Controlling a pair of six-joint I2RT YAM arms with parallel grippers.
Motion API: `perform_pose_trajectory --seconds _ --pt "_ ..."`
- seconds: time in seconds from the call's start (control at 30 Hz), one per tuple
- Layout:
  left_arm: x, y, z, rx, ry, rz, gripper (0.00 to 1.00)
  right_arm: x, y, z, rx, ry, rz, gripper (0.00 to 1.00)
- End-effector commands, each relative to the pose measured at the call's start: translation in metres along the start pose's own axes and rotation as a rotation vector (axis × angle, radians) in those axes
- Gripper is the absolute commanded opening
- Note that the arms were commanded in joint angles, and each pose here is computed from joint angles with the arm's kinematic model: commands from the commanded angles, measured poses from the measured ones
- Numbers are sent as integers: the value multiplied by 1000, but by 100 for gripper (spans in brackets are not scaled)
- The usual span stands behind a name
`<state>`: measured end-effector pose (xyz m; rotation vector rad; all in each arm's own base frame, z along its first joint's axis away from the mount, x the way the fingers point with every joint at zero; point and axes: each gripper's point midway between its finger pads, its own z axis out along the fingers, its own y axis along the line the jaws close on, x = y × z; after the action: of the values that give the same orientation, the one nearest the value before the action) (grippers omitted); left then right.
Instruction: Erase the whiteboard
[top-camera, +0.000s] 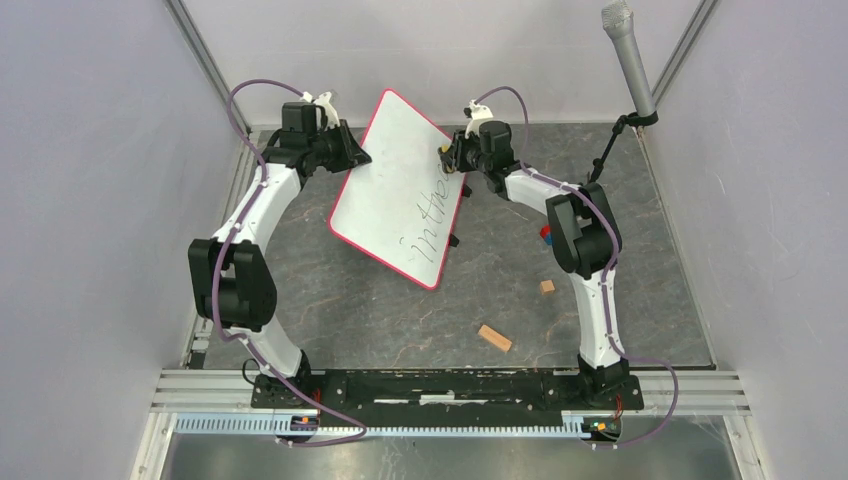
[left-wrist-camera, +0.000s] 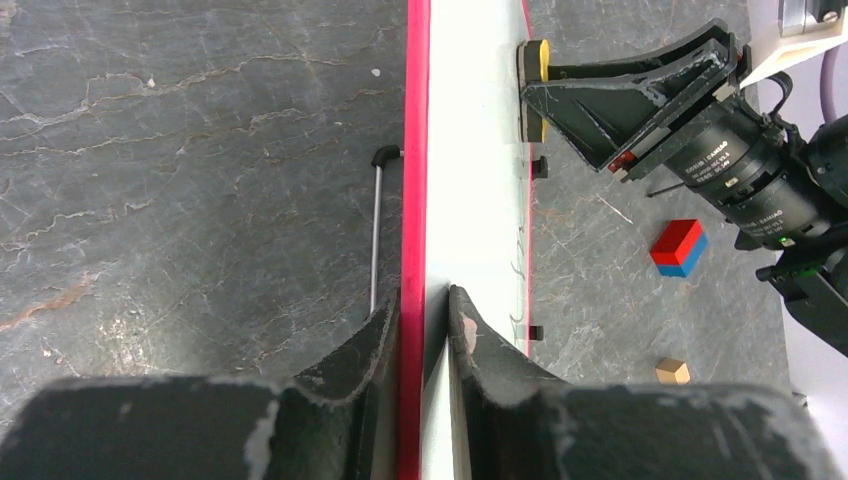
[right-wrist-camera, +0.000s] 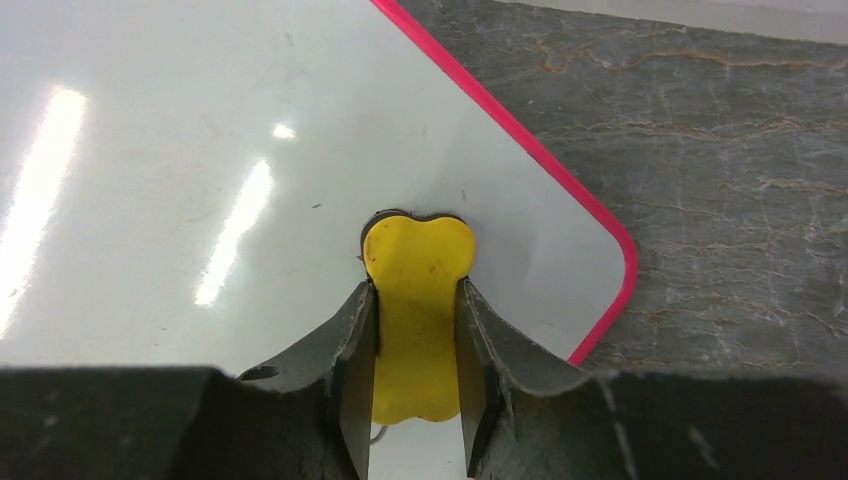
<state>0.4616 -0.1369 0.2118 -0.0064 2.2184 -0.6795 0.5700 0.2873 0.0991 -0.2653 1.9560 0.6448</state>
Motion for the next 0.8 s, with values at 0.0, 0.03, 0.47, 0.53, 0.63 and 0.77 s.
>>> perform_pose_trajectory --seconds 0.0,0.03,0.47,0.53,0.63,0.77 --pt "6 -2 0 -39 6 61 4 -30 68 -10 -103 -69 -112 30" --pt "6 -1 0 -44 7 62 3 -32 76 -10 -116 -78 -126 30" --pt "3 -4 -3 -36 -1 77 2 20 -9 7 127 48 99 28" --pt "3 -6 -3 -28 1 73 2 39 -30 2 180 89 159 28" --pt "2 -7 -5 -27 -3 74 2 49 -48 1 206 109 208 28" --pt "3 -6 -6 -33 -3 76 2 50 -53 3 220 127 195 28"
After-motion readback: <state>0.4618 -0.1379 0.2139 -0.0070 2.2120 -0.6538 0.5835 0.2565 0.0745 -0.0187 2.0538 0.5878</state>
